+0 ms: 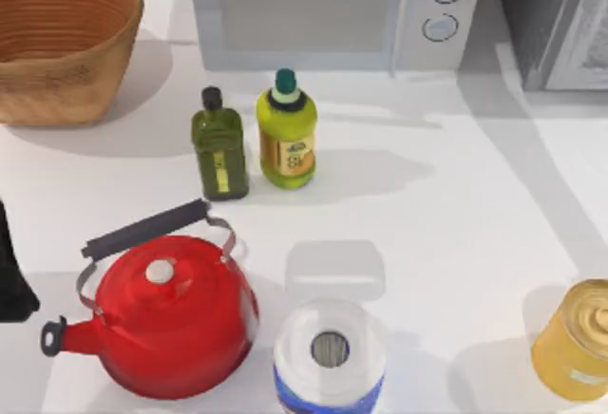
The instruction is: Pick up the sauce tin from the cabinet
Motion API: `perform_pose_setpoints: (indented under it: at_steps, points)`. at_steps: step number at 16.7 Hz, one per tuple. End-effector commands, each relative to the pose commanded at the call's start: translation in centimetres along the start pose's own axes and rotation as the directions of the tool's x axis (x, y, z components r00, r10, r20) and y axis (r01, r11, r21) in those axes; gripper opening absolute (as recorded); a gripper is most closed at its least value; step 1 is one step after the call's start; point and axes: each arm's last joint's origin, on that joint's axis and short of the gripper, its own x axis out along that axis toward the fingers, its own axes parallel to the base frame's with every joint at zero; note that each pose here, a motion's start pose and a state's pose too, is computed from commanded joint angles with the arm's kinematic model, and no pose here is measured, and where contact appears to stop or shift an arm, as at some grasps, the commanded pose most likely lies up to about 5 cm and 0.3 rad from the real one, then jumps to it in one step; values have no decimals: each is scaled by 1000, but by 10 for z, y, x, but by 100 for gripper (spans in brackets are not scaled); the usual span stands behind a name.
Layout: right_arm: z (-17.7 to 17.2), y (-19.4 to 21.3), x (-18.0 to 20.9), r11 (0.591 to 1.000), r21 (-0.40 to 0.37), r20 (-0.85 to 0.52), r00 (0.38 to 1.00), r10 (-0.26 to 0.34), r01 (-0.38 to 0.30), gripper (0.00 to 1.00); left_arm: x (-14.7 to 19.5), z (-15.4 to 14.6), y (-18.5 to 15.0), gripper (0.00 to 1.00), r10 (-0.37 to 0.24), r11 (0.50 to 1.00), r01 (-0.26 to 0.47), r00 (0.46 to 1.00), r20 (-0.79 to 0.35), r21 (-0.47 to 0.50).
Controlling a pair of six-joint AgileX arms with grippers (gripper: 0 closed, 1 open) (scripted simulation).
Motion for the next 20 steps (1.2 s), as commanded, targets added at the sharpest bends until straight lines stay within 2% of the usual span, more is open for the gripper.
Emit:
perform_pose_setpoints:
  at_steps: [3,6,8,16,20]
  points:
    - [23,10,-57,1000,-2,-5,1000,3,-3,0,0,0,0,100,0,1000,0,1000,0,0]
    - [43,3,-126,1000,-4,-9,1000,-1,1,0,0,0,0,100,0,1000,0,1000,0,0]
    - [48,-3,-153,1000,-3,-7,1000,-2,2,0,0,0,0,100,0,1000,0,1000,0,0]
    - [48,-10,-161,1000,5,2,1000,-3,3,0,0,0,0,100,0,1000,0,1000,0,0]
    - [31,-29,-172,1000,12,14,1000,1,-1,0,0,0,0,100,0,1000,0,1000,0,0]
